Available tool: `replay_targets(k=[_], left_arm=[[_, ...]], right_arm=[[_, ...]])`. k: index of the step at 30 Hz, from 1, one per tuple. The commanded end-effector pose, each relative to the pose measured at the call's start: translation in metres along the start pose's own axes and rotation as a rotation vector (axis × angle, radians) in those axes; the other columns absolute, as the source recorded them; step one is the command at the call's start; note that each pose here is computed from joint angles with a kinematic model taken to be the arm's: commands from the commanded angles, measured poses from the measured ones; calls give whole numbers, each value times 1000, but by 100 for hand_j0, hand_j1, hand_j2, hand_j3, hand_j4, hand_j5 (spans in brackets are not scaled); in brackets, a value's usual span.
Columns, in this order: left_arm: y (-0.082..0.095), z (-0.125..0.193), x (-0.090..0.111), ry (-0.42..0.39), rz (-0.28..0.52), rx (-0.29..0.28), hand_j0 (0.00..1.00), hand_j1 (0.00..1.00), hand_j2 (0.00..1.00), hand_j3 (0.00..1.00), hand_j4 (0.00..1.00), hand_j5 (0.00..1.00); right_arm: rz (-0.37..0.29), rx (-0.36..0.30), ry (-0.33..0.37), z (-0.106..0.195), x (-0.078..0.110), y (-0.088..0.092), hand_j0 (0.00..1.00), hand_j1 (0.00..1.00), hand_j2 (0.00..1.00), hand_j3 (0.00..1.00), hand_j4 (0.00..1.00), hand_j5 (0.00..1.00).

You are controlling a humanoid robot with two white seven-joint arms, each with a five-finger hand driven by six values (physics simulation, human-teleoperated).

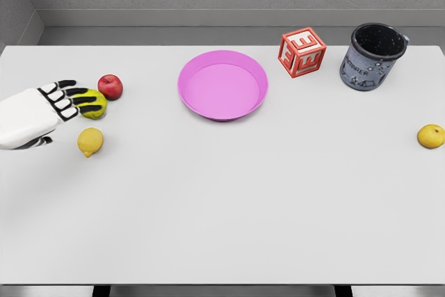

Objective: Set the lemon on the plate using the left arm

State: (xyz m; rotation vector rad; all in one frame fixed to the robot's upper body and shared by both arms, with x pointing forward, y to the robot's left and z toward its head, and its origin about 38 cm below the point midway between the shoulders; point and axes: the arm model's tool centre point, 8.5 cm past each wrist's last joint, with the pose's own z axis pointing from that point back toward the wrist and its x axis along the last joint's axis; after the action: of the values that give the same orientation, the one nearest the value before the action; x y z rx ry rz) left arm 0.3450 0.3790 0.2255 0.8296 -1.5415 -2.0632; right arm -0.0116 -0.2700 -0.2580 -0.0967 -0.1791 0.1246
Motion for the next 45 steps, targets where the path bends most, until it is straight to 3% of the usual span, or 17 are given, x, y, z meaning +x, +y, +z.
replay_targets(k=[1,6,8,16,18,21,27,33,36,45], left_arm=[[5,5,-5,4,-7,-13,100,100,100,100,100,100],[8,2,-7,4,-24,-9,100,100,100,100,100,100],[2,-1,-5,-6,-13,-63,100,100,100,100,100,100],[-13,7,-23,53,19,-122,100,100,100,100,100,100],[-20,2,-19,48,64,-108,100,100,100,100,100,100],[-37,-9,-15,48,155,-165,100,100,100,100,100,100],[-38,-21,-15,54,103,-184,100,100,100,100,100,100],[-41,-46,-16,15,108,-196,100,100,100,100,100,100],[-39,-48,-13,5,113,-184,100,100,100,100,100,100],[-7,-29,-19,-14,56,-183,100,100,100,100,100,100]], right_arm=[[-1,0,0,0,0,0,100,100,100,100,100,100],[-1,0,0,0,0,0,100,100,100,100,100,100],[-1,0,0,0,0,0,100,100,100,100,100,100],[-1,0,0,0,0,0,100,100,100,100,100,100],[-1,0,0,0,0,0,100,100,100,100,100,100],[-1,0,0,0,0,0,100,100,100,100,100,100],[-1,0,0,0,0,0,100,100,100,100,100,100],[-1,0,0,0,0,0,100,100,100,100,100,100],[-1,0,0,0,0,0,100,100,100,100,100,100],[-1,0,0,0,0,0,100,100,100,100,100,100]])
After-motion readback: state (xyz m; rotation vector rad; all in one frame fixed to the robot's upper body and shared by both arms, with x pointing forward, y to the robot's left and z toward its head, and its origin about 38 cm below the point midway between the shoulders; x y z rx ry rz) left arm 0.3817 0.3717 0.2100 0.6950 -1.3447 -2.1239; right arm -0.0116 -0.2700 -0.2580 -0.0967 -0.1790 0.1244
